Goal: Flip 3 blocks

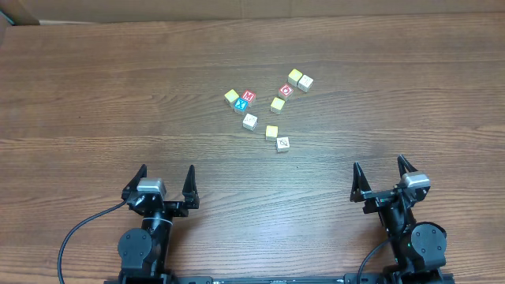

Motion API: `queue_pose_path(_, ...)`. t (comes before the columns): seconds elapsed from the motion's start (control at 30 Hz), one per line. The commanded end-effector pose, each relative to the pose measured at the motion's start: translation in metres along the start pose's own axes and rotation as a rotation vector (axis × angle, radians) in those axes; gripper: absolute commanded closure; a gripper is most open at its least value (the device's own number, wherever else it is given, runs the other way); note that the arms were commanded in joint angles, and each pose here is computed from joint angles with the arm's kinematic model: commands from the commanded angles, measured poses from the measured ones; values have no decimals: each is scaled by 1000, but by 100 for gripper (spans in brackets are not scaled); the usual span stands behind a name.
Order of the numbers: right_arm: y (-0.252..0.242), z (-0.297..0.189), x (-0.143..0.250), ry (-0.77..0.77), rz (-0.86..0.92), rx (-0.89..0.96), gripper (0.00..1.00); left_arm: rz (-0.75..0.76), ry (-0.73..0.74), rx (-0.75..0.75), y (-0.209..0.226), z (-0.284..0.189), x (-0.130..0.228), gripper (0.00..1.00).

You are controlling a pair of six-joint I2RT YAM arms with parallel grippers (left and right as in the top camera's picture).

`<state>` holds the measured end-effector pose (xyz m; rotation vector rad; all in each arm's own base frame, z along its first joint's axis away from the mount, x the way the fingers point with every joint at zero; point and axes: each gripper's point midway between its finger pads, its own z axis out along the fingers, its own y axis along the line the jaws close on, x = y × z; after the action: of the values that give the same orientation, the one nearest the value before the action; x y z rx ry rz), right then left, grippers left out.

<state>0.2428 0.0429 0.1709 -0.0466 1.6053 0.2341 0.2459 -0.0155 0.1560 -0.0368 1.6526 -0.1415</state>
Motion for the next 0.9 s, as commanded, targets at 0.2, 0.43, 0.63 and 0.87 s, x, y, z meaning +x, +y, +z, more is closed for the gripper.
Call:
queue_pose_path(0.2, 0, 0, 1, -6, -7, -2, 0, -15, -4, -14, 3, 0, 0, 0)
queue_pose_path(0.43, 0, 0, 1, -6, -7, -2, 0, -15, -4, -14, 3, 0, 0, 0)
queue_pose_path(0.63, 0, 0, 1, -6, -7, -1, 0, -15, -4, -14, 3, 0, 0, 0)
queue_pose_path(0.87, 1, 0, -3, -24, 60, -6, 0, -57, -3, 19, -3, 0, 0, 0)
